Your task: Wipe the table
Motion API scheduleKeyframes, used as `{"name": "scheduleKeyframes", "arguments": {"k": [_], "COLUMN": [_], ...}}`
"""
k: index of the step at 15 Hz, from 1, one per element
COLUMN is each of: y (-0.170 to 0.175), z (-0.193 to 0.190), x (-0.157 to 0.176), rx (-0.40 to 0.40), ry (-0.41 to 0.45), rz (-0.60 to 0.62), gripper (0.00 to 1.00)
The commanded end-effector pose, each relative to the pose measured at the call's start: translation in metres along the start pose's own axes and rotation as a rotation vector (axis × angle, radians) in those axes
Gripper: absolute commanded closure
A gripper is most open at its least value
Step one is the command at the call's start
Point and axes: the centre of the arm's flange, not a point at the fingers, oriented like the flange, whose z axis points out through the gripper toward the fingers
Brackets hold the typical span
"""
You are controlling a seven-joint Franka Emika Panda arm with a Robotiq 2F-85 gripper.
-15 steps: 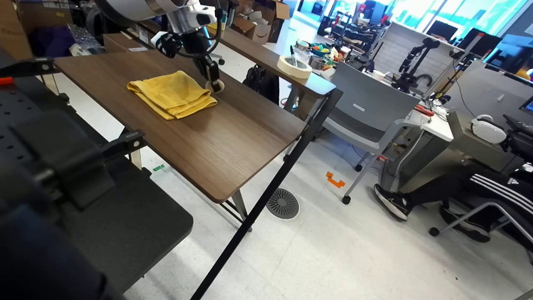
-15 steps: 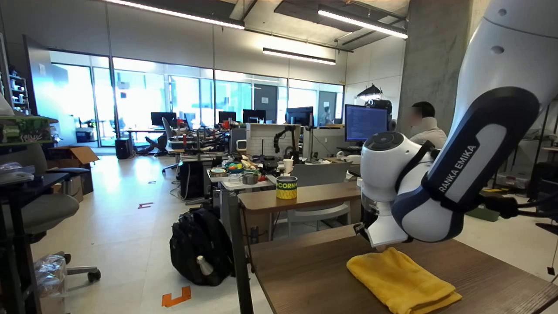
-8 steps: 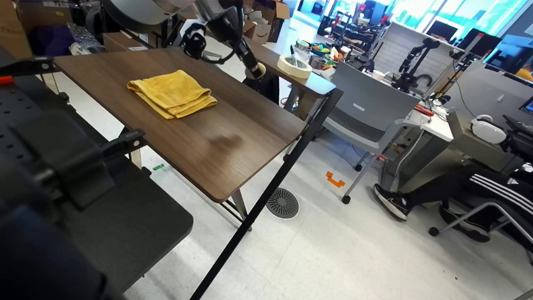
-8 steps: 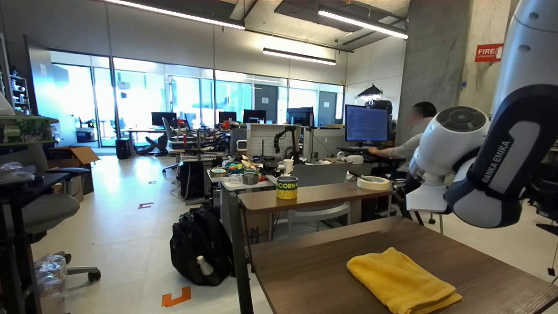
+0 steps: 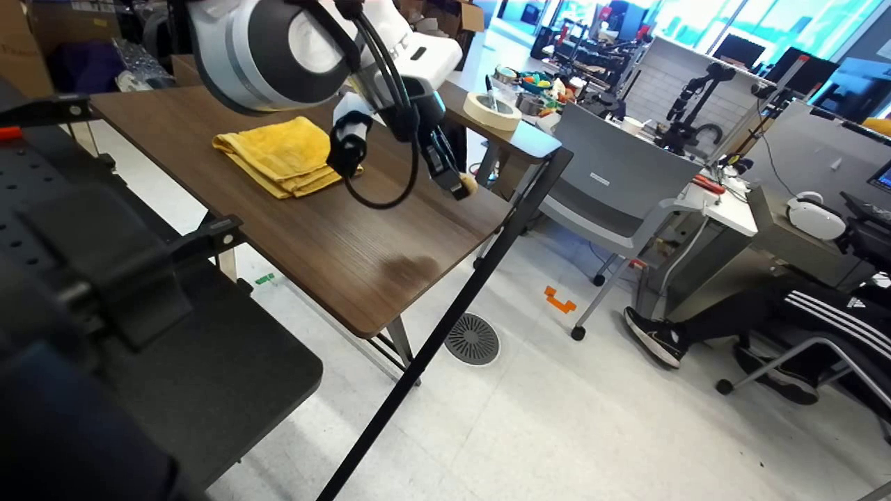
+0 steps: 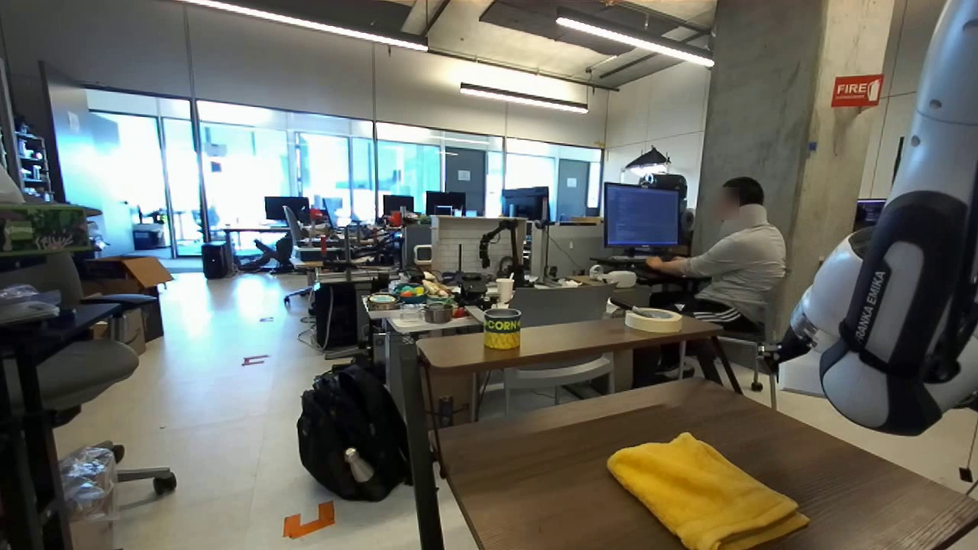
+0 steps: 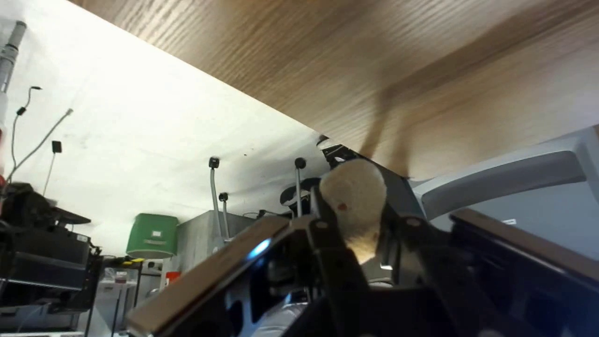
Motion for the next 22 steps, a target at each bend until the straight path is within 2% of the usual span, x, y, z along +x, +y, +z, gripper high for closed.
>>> {"name": "scheduleKeyframes", "arguments": {"k": [1,4,8,13,14,15,18,21,22], "y": [0.009,-0.015,-0.066,-0.09,-0.089,-0.089,-0.09,-0.097,-0.101], "z": [0.036,0.061,0.062,0.058,0.056,0.056,0.036,-0.014,-0.04], "x": [0.008,0.0,-0.006,-0.018,-0.021,-0.023,-0.027,-0.031,-0.036], "rx": [0.059,0.147,0.258,0.319,0.32,0.322,0.326,0.372,0.422], "ry": [-0.031,-0.102,-0.145,-0.197,-0.212,-0.225,-0.251,-0.25,-0.249], "rz": [0.049,0.056,0.011,-0.033,-0.049,-0.063,-0.136,-0.253,-0.311], "gripper": [0.95,0.95,0.95,0.95,0.54,0.53,0.33,0.1,0.04]}}
